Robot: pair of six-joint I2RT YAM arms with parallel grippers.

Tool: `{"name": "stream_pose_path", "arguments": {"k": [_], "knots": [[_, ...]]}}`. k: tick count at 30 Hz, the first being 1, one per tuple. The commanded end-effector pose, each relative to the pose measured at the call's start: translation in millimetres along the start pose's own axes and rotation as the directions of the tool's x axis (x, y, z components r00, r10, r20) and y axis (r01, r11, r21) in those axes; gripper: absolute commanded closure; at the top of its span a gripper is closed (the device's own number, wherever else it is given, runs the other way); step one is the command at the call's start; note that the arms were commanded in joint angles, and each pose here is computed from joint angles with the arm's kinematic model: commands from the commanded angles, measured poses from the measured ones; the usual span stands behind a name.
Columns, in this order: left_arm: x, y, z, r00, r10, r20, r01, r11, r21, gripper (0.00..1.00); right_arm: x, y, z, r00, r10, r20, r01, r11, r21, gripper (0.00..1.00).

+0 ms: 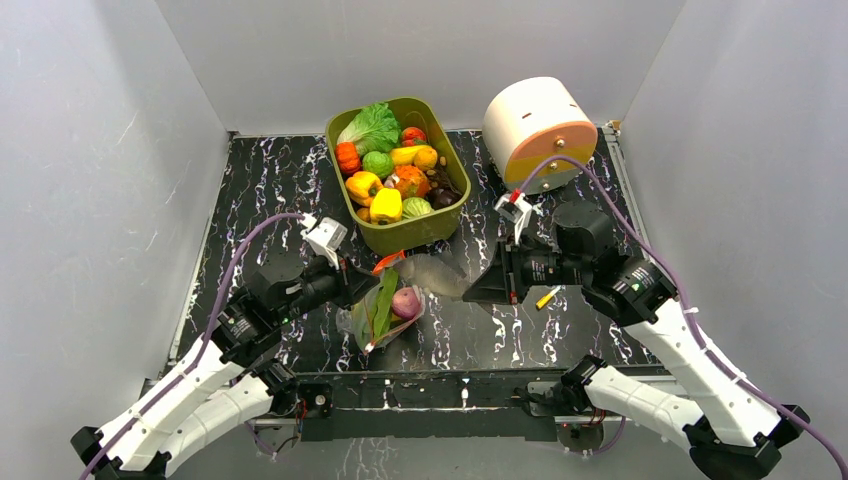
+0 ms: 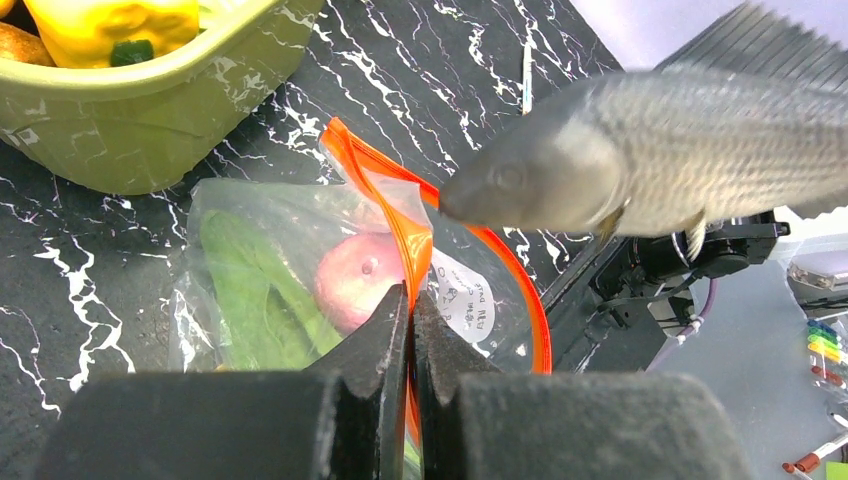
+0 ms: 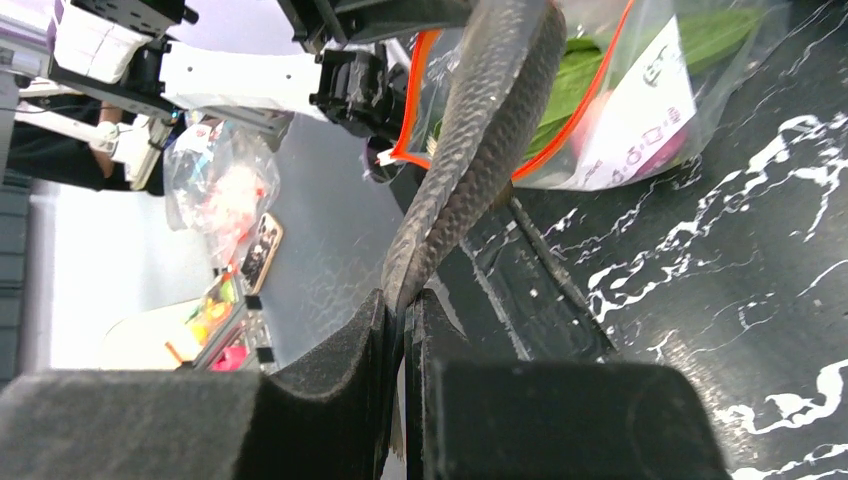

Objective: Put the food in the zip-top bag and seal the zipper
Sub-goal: Place the fake fish in the zipper food storage bag.

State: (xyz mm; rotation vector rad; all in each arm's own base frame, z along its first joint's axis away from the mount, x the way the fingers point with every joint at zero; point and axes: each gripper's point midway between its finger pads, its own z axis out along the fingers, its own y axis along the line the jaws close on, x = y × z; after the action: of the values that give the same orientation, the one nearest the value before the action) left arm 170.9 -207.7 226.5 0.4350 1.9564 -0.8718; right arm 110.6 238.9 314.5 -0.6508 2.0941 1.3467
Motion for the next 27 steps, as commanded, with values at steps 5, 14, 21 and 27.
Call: {"name": "stream_pose_path", "arguments": {"k": [5,14,21,27], "knots": [[-16.6,-14.4,-2.3,0.999,0.016,0.040,-0.019,0.998,0.058,1.00,1.3,7.2,5.1,0.999,0.033,-0.032,-0.035,0.998,-0.061,1.00],[-21.8,-26.6,-2.9,0.998,-0.002,0.059,-0.005,0.993,0.119,1.00,-11.9,-10.4,27.6,0.995,0.083,-0.048,-0.084,0.996,-0.013,1.00],[-25.7,-37.7,-1.3,0.998,-0.024,0.058,0.014,0.985,0.173,1.00,-11.6,-25.3,41.3,0.989,0.138,-0.049,-0.137,0.990,0.021,1.00],[-32.8,-46.6,-1.4,0.996,-0.043,0.076,0.026,0.977,0.213,1.00,-30.7,-49.6,48.8,0.983,0.183,0.019,-0.183,0.969,0.165,1.00]]}}
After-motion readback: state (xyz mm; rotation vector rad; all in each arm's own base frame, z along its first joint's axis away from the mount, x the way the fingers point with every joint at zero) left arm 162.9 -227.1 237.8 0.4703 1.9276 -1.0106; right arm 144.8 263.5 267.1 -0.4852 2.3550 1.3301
